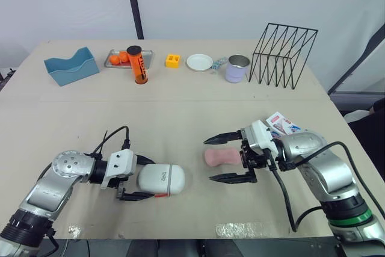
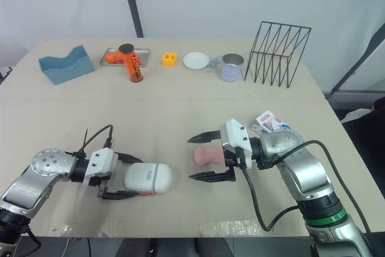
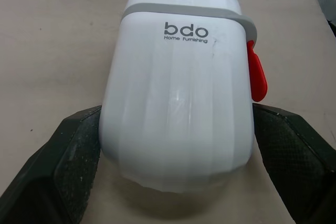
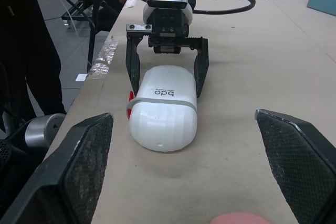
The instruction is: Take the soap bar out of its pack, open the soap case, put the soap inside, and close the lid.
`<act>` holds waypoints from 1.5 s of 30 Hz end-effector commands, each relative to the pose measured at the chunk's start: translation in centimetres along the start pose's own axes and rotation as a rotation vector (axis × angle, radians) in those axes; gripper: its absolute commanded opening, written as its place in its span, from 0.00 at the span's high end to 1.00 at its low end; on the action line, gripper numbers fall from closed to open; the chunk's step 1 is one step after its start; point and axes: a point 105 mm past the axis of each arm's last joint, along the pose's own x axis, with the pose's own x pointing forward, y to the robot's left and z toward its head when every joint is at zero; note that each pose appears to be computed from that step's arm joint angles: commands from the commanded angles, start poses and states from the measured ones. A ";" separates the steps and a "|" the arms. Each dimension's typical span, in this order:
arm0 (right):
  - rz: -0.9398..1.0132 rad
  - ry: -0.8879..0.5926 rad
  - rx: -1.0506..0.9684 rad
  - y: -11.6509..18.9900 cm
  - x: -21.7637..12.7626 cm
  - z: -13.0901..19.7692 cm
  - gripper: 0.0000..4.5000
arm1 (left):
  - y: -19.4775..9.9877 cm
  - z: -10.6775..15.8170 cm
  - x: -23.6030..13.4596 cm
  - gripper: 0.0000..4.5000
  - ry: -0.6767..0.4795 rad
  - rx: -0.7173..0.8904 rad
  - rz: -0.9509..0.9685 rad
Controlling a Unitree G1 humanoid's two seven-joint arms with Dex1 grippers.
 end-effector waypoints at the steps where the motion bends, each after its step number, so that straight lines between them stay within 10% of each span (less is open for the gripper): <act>1: 0.000 -0.003 -0.022 0.1 0.0 0.5 0.01 | 0.2 0.9 0.1 0.00 -0.012 0.035 -0.002; 10: -0.001 -0.001 -0.021 0.1 0.1 0.6 0.01 | -0.1 1.1 0.3 0.00 -0.017 0.026 -0.017; 14: 0.000 0.000 -0.019 0.2 0.1 0.5 0.00 | -0.2 1.1 0.3 0.23 -0.018 0.021 -0.028; 25: -0.011 -0.003 0.028 0.0 0.3 0.8 0.00 | 0.3 1.9 0.4 0.23 -0.028 0.061 0.001; 45: -0.087 0.078 1.005 -0.8 1.9 -0.2 0.00 | 1.3 5.8 0.6 0.23 -0.140 0.250 0.132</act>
